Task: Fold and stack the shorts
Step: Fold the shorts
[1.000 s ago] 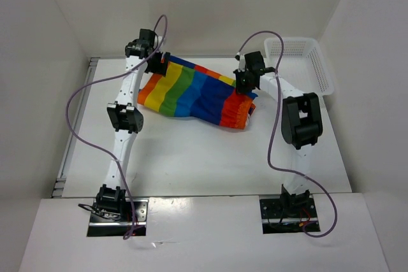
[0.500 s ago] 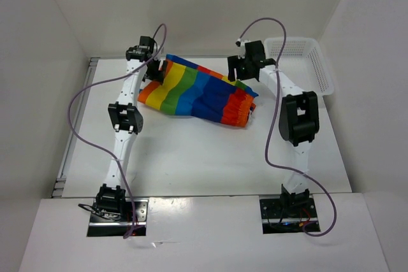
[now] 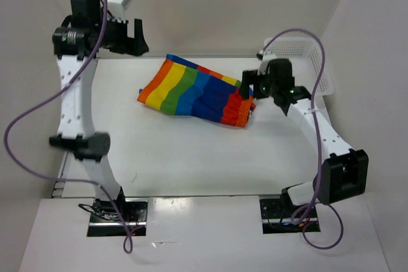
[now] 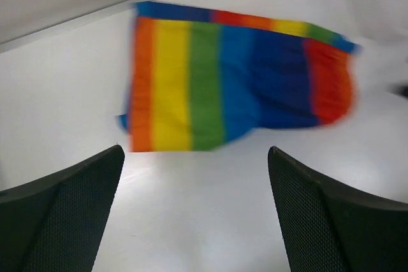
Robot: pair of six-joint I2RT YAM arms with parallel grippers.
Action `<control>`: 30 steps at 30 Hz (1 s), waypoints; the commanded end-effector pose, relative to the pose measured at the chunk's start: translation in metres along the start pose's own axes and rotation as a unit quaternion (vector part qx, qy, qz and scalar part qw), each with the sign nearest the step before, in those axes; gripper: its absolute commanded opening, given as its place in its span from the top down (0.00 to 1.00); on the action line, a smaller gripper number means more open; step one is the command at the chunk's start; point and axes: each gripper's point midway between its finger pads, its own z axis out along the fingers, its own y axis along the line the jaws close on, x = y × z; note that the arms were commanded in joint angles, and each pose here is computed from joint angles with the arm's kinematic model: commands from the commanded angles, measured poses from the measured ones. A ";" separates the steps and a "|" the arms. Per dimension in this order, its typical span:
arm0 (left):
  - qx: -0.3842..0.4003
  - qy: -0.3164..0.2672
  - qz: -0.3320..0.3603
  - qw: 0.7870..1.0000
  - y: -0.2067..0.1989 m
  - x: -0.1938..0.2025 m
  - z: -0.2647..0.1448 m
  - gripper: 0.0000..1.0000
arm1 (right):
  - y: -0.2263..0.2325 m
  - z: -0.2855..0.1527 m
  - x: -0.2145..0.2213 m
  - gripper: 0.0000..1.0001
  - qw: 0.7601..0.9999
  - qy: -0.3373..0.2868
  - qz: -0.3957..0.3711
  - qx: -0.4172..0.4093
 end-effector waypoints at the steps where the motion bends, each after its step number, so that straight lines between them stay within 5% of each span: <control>1: 0.163 0.084 -0.005 0.983 -0.094 0.062 -0.032 0.00 | -0.015 0.026 0.092 0.12 0.995 0.097 0.002 0.011; 2: 0.158 0.168 -0.037 0.972 -0.087 0.120 -0.009 0.00 | -0.015 0.031 0.090 0.12 0.997 0.082 -0.001 0.010; 6: 0.079 0.204 -0.075 0.973 -0.027 0.194 0.032 0.00 | -0.017 0.047 0.100 0.12 0.995 0.093 0.026 0.000; 9: 0.012 0.086 -0.028 0.996 0.010 0.158 0.069 0.00 | -0.031 0.056 0.104 0.11 0.986 0.101 0.135 0.019; 11: -0.002 0.070 -0.021 0.997 0.023 0.161 0.096 0.00 | -0.042 0.060 0.112 0.11 0.977 0.108 0.180 0.032; 18: -0.049 0.116 -0.028 0.992 0.054 0.194 0.144 0.00 | -0.016 0.067 0.153 0.12 0.950 0.158 0.269 -0.020; 30: -0.081 0.159 -0.032 0.983 0.081 0.226 0.199 0.00 | -0.026 0.096 0.185 0.18 0.926 0.202 0.319 0.023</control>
